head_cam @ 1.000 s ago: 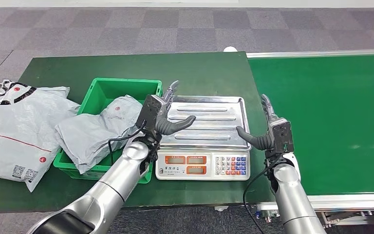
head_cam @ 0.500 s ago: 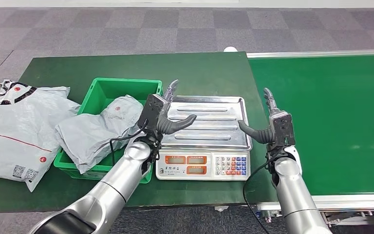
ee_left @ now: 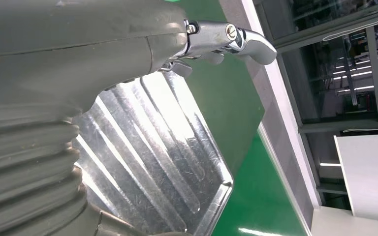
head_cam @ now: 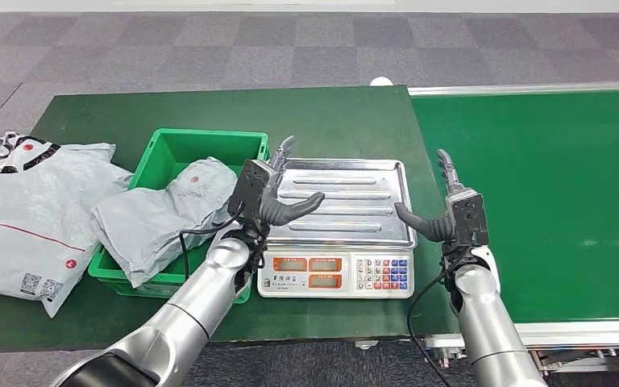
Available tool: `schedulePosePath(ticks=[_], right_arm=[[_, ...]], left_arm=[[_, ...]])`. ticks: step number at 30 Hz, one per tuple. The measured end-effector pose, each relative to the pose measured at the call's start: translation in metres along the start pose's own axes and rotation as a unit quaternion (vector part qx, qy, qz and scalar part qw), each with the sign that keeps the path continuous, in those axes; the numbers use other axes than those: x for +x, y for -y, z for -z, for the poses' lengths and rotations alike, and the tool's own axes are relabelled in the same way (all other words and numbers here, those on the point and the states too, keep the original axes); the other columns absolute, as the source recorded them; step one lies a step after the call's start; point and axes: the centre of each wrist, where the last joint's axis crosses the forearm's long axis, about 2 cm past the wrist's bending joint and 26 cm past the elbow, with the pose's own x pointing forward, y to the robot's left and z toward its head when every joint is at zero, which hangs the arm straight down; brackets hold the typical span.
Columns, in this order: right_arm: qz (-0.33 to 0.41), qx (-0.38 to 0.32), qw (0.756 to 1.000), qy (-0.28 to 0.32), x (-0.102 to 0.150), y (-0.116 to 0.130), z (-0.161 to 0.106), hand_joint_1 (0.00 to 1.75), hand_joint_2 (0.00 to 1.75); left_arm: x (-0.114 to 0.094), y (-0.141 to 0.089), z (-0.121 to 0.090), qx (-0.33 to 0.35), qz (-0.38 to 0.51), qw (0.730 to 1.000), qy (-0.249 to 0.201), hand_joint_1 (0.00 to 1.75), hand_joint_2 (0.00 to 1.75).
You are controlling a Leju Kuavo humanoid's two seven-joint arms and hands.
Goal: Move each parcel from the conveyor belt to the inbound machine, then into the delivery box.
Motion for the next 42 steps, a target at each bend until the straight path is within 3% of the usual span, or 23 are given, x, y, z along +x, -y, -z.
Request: schedulePosePath(ticks=[14,25,42], right_arm=[[0.005,-0.007,1.000,0.002,0.005,0.006,0.010,0.00,1.75],[-0.003,-0.024,1.000,0.006,0.004,0.013,0.008,0.00,1.75],[-0.016,-0.024,1.000,0.009,0.002,0.017,0.005,0.00,1.75]], left_arm=[[-0.001,-0.009,0.000,0.005,-0.002,1.000,-0.006,0.00,1.75],[0.007,-0.010,0.008,0.000,0.006,1.000,0.005,0.00,1.75],[0.002,-0.014,0.007,-0.001,0.002,1.000,-0.007,0.00,1.75]])
